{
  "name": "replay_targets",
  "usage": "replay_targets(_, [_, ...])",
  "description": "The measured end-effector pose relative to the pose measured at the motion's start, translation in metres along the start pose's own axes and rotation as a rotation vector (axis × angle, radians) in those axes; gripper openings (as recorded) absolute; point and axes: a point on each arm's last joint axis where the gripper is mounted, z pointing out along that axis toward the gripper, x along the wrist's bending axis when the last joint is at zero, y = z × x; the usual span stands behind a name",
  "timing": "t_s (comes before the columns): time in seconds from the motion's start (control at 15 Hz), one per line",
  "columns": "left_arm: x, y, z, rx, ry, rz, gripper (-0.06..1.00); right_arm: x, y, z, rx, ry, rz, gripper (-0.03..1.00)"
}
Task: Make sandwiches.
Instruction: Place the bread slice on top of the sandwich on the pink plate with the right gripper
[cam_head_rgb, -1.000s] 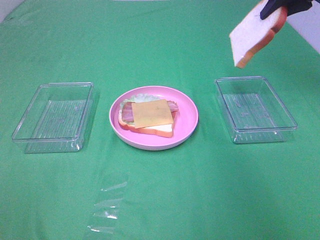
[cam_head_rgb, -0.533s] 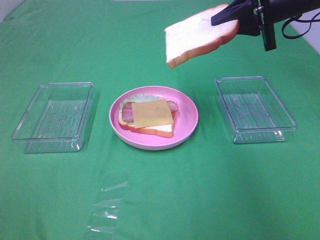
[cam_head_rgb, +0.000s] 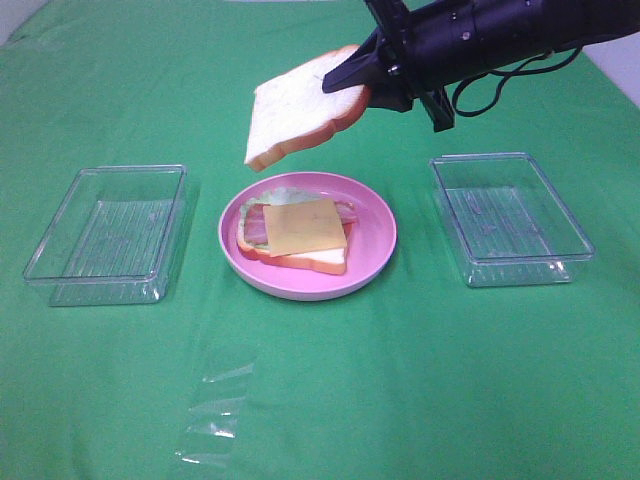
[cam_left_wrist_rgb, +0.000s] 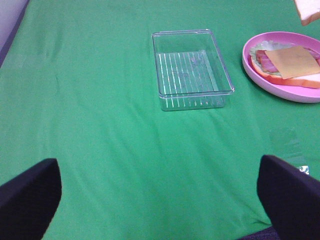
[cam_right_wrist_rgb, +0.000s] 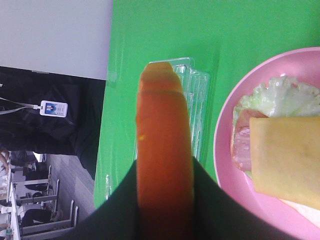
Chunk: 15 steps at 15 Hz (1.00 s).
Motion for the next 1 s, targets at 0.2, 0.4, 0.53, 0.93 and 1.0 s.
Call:
replay_targets(0.2, [0.000, 0.000, 0.000, 0.000, -0.001, 0.000, 0.98, -0.018, -0.006, 0.025, 0.049, -0.019, 0.044, 0.23])
replay_targets(0.4, [0.000, 0.000, 0.000, 0.000, -0.001, 0.000, 0.98, -0.048, -0.013, 0.046, 0.100, -0.044, 0.115, 0.23])
replay_targets(0.53, [0.000, 0.000, 0.000, 0.000, -0.001, 0.000, 0.98, -0.062, -0.015, 0.059, 0.102, -0.008, 0.180, 0.23])
replay_targets(0.93, [0.000, 0.000, 0.000, 0.000, -0.001, 0.000, 0.98, -0.072, -0.018, 0.068, 0.111, 0.023, 0.203, 0.23])
replay_targets(1.0, [0.000, 0.000, 0.000, 0.000, -0.001, 0.000, 0.98, -0.072, -0.018, 0.069, 0.111, 0.021, 0.205, 0.23])
